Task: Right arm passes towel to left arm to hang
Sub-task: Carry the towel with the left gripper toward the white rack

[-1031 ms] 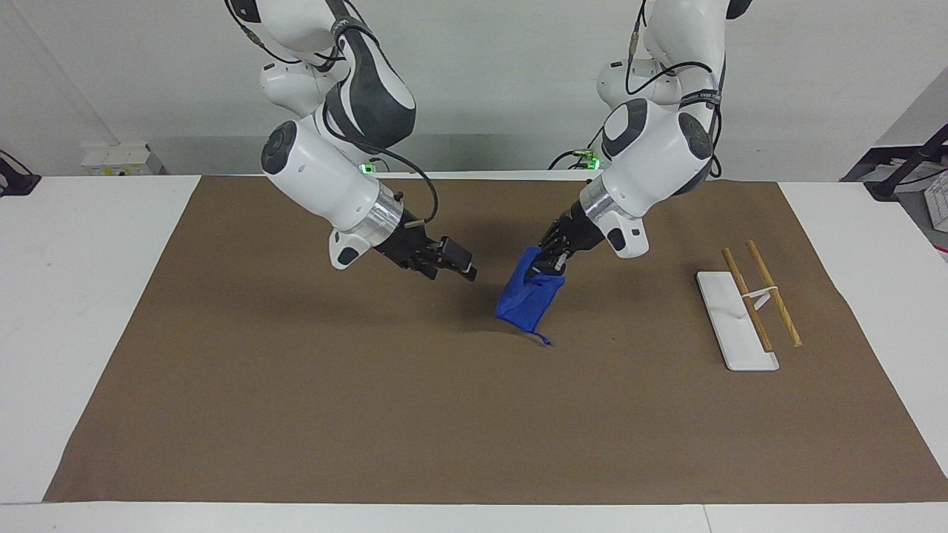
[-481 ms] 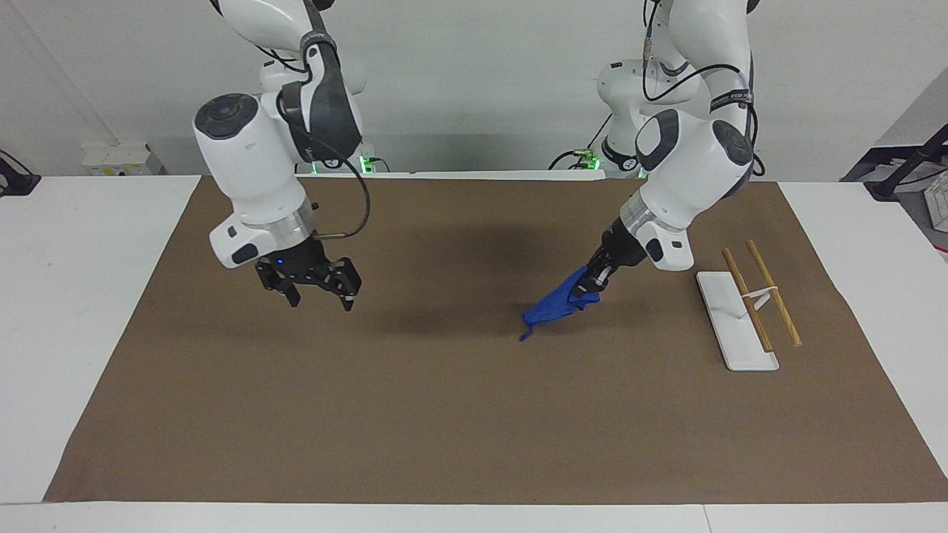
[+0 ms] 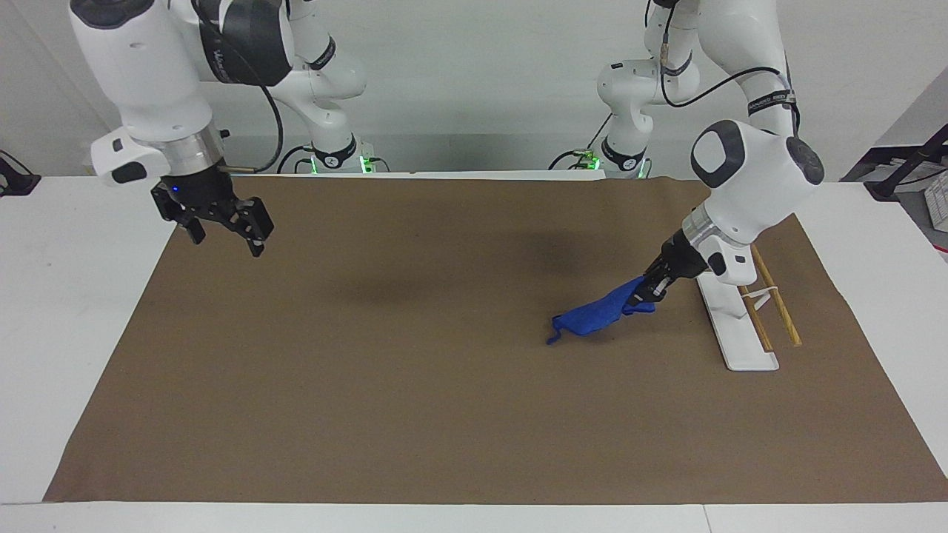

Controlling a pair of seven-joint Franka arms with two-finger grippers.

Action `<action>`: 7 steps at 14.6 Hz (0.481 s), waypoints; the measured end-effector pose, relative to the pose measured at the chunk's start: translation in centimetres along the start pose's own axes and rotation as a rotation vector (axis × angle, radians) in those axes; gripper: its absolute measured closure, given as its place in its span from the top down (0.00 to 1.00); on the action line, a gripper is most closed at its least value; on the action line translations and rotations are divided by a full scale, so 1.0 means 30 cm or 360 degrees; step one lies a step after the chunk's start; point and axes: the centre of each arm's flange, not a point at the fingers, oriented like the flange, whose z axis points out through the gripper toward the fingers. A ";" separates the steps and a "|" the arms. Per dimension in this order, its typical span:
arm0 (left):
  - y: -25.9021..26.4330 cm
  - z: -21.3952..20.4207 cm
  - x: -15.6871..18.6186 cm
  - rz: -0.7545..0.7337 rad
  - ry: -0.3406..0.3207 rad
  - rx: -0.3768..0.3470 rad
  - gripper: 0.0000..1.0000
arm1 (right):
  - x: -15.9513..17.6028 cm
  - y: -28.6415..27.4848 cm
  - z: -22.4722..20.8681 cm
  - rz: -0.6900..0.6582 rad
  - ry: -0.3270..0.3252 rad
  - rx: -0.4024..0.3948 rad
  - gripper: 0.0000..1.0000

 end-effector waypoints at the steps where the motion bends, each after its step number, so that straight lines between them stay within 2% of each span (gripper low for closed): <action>1: -0.008 -0.014 0.025 -0.0052 -0.0028 -0.0038 0.02 | -0.003 0.030 -0.021 -0.0019 -0.0006 -0.0003 1.00; 4: -0.032 -0.060 0.097 -0.0151 -0.0055 -0.0116 0.02 | -0.010 0.066 -0.042 -0.0031 -0.0030 -0.0038 1.00; 7: -0.019 -0.093 0.103 -0.0134 -0.0032 -0.0138 0.02 | -0.016 0.093 -0.057 -0.0015 -0.0031 -0.0062 1.00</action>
